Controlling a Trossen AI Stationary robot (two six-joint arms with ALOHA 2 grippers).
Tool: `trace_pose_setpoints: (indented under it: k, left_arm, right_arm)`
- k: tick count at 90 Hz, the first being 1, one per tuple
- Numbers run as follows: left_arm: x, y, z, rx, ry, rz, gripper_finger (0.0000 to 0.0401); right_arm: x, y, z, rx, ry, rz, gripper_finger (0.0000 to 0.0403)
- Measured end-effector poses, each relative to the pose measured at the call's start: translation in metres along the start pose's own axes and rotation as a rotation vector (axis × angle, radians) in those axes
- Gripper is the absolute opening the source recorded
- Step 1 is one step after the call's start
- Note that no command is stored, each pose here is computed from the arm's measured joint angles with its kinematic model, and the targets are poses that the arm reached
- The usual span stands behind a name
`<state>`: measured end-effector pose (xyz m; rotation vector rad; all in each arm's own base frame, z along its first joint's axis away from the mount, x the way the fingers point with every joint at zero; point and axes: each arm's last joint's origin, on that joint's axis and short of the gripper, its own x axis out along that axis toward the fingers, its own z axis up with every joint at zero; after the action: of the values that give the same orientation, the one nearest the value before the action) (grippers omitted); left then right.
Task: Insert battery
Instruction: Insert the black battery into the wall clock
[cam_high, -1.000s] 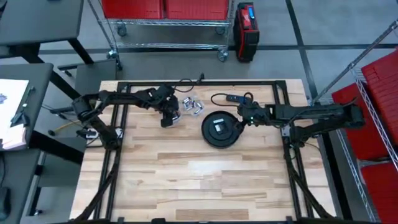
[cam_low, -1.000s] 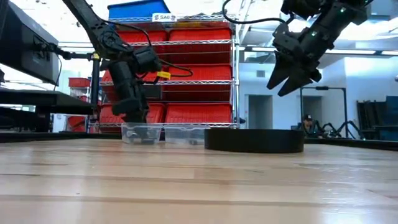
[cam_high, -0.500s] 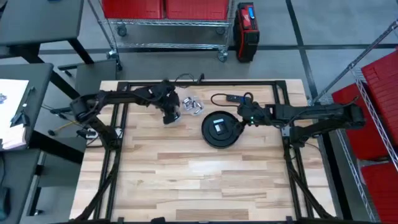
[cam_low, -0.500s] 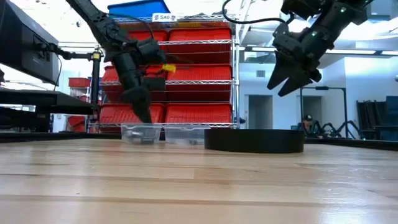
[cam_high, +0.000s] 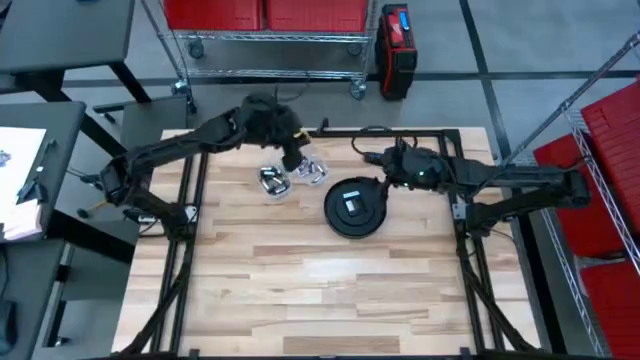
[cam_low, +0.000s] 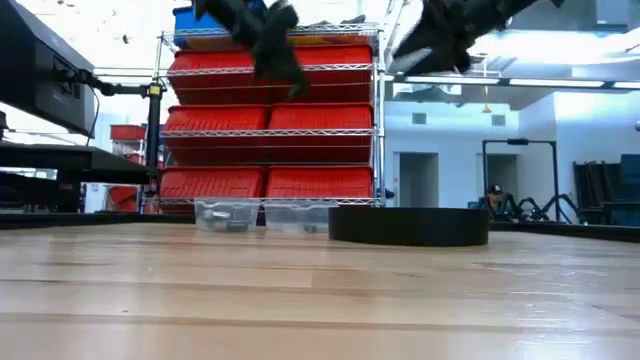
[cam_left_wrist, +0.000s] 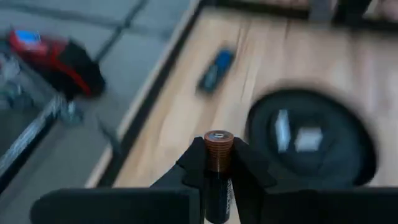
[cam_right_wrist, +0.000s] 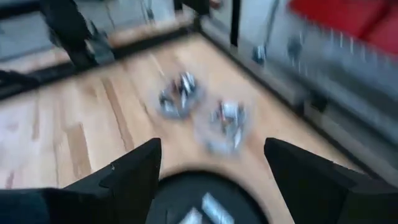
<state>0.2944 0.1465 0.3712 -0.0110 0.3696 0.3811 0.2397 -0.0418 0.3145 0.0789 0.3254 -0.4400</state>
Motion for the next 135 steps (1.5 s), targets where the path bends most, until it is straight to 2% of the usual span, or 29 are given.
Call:
trace_pose_setpoints:
  k: [12, 28, 38, 52, 62, 71, 91, 100, 115, 135]
  left_arm:
    - [-0.008, -0.014, 0.032, -0.058, -0.194, -0.038, 0.0028]
    - [-0.016, -0.030, 0.055, -0.206, -0.394, -0.117, 0.0028]
    - [-0.020, -0.041, 0.064, -0.246, -0.485, -0.166, 0.0028]
    - [-0.026, -0.053, 0.072, -0.266, -0.576, -0.222, 0.0028]
    - [-0.029, -0.059, 0.076, -0.287, -0.617, -0.252, 0.0028]
    - [-0.031, -0.063, 0.078, -0.323, -0.638, -0.264, 0.0028]
    - [-0.031, -0.065, 0.085, -0.443, -0.758, -0.284, 0.0028]
    - [-0.023, -0.066, 0.085, -0.504, -0.806, -0.319, 0.0028]
    - [-0.007, -0.069, 0.080, -0.592, -0.796, -0.357, 0.0029]
    - [-0.006, -0.070, 0.079, -0.598, -0.785, -0.356, 0.0029]
  right_arm:
    - [-0.002, 0.001, 0.019, -0.113, -0.191, -0.012, 0.0283]
    - [-0.007, 0.001, 0.037, -0.191, -0.373, -0.051, 0.0283]
    - [-0.006, 0.003, 0.041, -0.187, -0.427, -0.052, 0.0283]
    - [-0.003, 0.008, 0.039, -0.183, -0.426, -0.060, 0.0283]
    - [-0.005, 0.013, 0.040, -0.176, -0.437, -0.063, 0.0283]
    - [-0.008, 0.017, 0.041, -0.182, -0.449, -0.121, 0.0283]
    - [-0.008, 0.041, 0.045, -0.402, -0.501, -0.330, 0.0283]
    - [-0.005, 0.049, 0.057, -0.454, -0.534, -0.416, 0.0283]
    - [0.006, 0.056, 0.076, -0.521, -0.531, -0.545, 0.0283]
    - [0.004, 0.054, 0.097, -0.543, -0.560, -0.598, 0.0283]
